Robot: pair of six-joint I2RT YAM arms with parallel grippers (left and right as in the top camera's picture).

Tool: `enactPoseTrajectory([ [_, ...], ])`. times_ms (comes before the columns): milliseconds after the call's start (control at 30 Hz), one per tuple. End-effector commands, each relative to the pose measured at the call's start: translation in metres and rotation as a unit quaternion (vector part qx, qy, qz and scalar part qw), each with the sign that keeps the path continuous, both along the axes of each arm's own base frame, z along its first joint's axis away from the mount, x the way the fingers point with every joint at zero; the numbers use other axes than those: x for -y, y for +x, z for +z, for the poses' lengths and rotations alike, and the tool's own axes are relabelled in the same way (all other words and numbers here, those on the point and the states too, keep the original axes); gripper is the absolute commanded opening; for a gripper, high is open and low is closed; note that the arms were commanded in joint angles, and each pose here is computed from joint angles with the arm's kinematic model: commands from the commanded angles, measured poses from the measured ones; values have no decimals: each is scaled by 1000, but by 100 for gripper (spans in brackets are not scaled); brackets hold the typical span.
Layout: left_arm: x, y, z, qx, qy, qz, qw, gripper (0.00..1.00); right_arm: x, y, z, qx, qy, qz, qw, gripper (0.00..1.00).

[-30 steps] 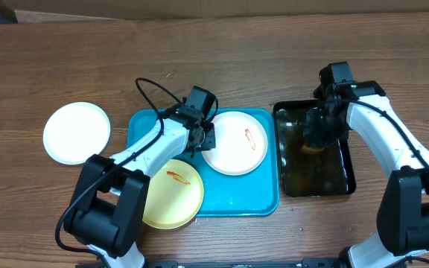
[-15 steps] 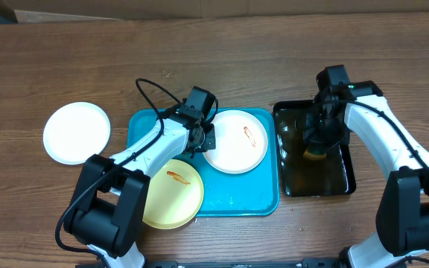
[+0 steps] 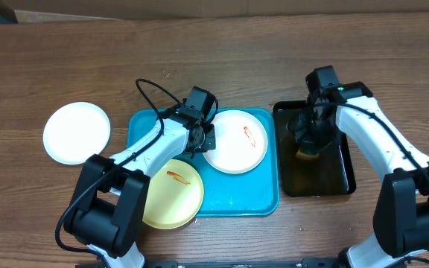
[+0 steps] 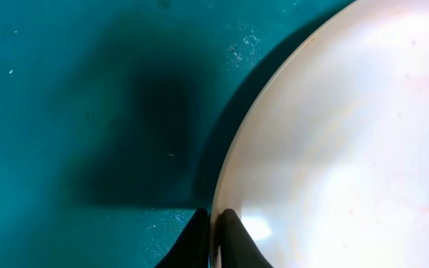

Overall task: Clean dirty plates on tray and stack at the side
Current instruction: 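Rub the sponge in the water of the black tray with the right gripper, then wipe the held white plate with the sponge using the right gripper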

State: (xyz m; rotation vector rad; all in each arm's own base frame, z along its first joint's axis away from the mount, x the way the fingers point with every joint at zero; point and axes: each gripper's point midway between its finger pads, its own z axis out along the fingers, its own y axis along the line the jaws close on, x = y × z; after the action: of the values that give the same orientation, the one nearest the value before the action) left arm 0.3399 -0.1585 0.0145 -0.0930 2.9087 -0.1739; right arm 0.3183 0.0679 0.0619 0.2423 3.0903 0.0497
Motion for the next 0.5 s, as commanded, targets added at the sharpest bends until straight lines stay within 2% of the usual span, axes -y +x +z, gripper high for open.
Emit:
enactPoseTrajectory([
  [0,1,0,4,4,-6,1,1000,8,3,8,13,30,-22,6,999,4],
  [200,1,0,4,4,-6,1,1000,8,3,14,17,41,-35,20,998,4],
  [300,1,0,4,4,-6,1,1000,6,1,17,34,42,-31,36,998,4],
  [467,1,0,4,5,-7,1,1000,6,-42,36,79,84,49,74,992,4],
])
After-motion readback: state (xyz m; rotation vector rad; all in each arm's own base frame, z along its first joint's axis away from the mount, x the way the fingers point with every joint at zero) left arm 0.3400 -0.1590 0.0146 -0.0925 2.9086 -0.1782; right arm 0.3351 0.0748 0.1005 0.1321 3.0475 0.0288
